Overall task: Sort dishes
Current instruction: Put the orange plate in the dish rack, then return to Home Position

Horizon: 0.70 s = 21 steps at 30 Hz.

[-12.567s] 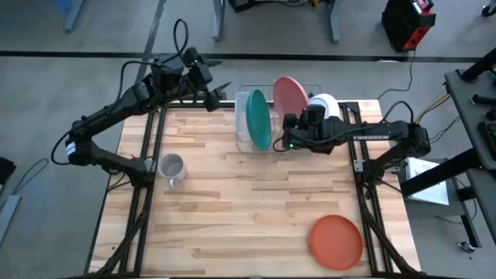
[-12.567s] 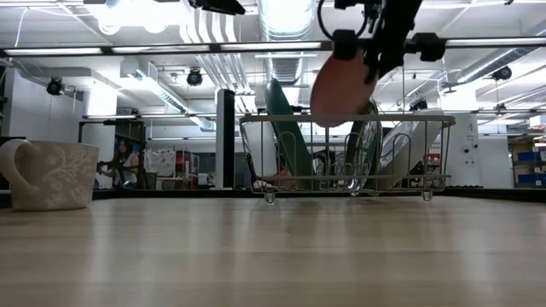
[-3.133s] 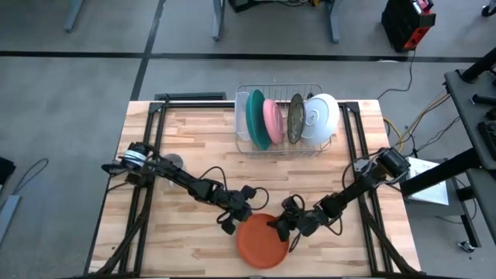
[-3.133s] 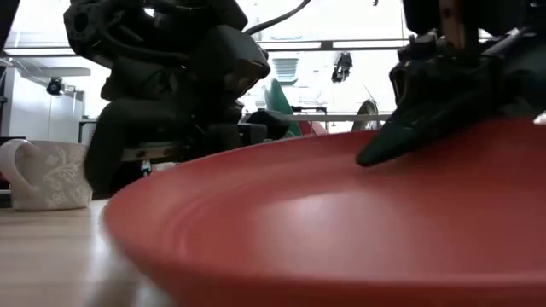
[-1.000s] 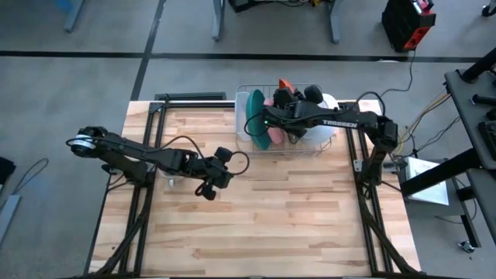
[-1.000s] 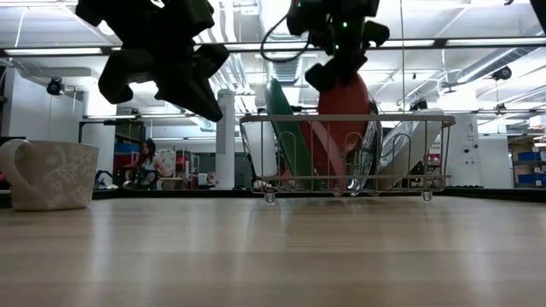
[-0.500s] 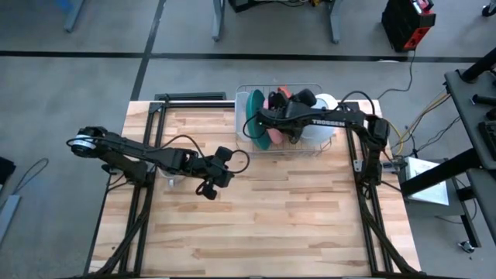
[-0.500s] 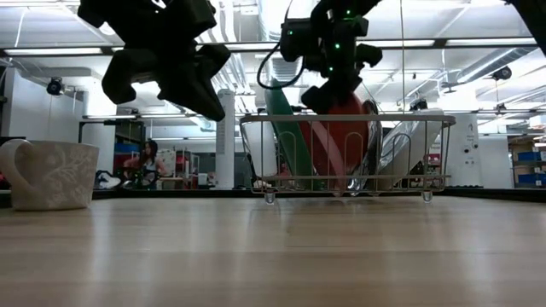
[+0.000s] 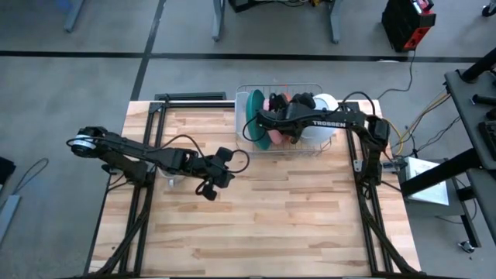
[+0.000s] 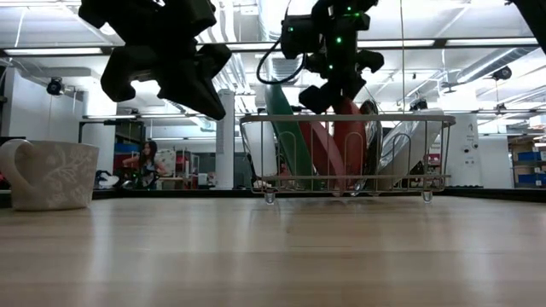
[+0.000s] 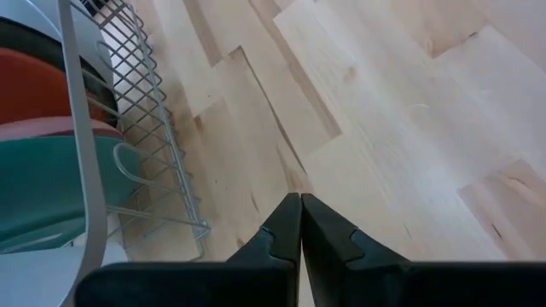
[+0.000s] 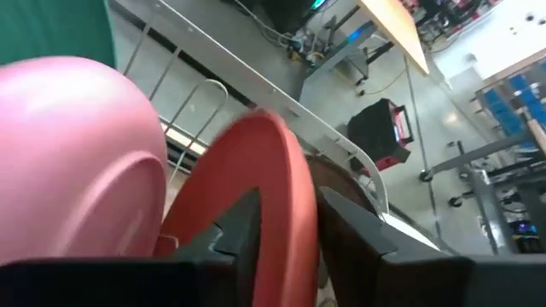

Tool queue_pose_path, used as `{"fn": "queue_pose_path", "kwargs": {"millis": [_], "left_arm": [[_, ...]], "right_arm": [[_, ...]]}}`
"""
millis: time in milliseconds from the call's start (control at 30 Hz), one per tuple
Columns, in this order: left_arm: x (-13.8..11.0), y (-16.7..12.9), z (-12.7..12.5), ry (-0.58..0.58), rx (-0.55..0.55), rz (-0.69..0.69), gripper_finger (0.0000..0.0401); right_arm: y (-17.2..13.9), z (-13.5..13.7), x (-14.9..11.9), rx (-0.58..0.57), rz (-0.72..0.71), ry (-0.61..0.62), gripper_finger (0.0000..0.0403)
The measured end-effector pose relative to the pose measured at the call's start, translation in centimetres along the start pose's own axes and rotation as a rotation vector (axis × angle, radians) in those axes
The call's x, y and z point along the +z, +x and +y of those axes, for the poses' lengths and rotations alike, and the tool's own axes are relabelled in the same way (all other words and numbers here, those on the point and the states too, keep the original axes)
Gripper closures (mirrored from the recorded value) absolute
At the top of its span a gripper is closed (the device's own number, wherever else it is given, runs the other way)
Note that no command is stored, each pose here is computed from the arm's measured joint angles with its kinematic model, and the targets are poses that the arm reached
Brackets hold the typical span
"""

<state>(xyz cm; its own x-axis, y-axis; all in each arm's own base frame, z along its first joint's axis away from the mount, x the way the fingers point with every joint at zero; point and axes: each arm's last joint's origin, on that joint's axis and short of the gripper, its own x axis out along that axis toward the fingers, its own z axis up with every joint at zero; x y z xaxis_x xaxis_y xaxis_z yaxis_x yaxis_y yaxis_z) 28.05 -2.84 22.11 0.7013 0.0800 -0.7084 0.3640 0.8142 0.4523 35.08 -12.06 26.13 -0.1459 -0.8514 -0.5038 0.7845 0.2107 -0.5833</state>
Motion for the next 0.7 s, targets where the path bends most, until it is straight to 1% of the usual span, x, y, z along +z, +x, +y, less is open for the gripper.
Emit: {"fn": "queue_pose_path", "kwargs": {"millis": [267,400,567,633,700], "left_arm": [[0.0,0.0,0.0,0.000,0.002,-0.003,0.0401],[0.0,0.0,0.0,-0.001,0.002,-0.004,0.0401],[0.2,0.0,0.1,-0.001,0.004,-0.030,0.0401],[0.4,0.0,0.1,-0.012,-0.013,-0.069,0.0401],[0.6,0.1,0.0,-0.040,-0.047,-0.119,0.0401]], "right_arm": [[-1.5,-0.9,0.9,0.068,0.034,0.011,0.0244],[-2.9,-1.8,1.3,0.086,0.064,-0.001,0.0219],[-5.8,-4.1,1.4,0.054,0.102,-0.015,0.0204],[-7.2,-4.7,1.7,0.097,0.062,-0.007,0.0202],[-8.7,-5.1,1.9,0.152,0.014,-0.050,0.0202]]}}
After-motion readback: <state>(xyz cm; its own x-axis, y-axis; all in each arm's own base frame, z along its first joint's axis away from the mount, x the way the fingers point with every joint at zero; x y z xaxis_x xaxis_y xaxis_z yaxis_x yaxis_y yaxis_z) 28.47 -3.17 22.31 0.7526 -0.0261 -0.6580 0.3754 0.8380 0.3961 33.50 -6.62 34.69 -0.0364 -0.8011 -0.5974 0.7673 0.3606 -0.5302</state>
